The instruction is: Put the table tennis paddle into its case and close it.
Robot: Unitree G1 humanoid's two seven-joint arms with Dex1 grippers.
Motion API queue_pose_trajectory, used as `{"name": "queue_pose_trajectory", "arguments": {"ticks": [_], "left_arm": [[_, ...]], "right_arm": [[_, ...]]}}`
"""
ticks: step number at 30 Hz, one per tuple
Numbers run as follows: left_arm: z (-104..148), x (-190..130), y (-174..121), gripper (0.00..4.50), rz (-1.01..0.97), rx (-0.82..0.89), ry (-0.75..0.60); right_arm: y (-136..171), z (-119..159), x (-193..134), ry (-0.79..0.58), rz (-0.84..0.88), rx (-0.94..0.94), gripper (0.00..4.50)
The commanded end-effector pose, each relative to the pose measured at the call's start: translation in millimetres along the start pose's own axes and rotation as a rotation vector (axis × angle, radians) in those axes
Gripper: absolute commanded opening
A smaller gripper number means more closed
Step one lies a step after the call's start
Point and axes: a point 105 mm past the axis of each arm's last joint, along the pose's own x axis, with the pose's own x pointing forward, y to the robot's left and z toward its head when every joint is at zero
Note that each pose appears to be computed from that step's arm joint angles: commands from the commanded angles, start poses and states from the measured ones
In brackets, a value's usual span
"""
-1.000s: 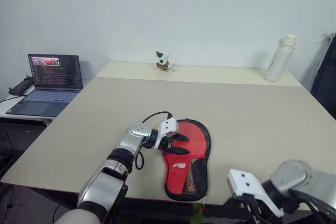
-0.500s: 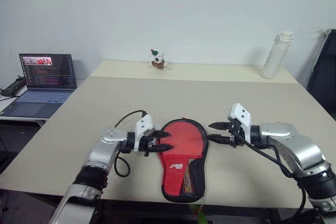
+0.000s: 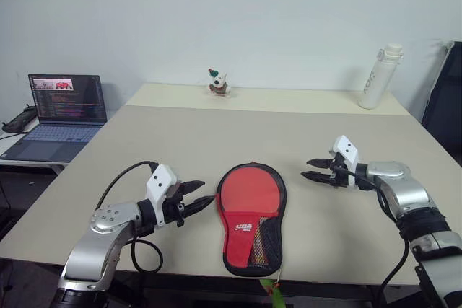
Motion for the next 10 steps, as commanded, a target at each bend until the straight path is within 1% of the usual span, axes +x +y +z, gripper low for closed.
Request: {"name": "queue_pose_trajectory", "arguments": {"ticks": [1,4,7,10], "left_arm": [[18,6,-1,2.58,0.006,0.052,-0.043],[13,7,0,2.58,0.002,0.047,-0.036],[-1,4,-3,2.58,0.008,0.032,-0.001],[-1,0,2,2.58,0.045,0.010,-0.014]], "right_arm": [[-31,8,-27,-0.012,-0.121,-0.027,2.34],[-31,7,-30,-0.011,-0.132,-0.032,2.34],[-22,3,-29,-0.002,-0.113,-0.025,2.34],[-18,2,-28,0.023,-0.100,-0.029,2.34]]}}
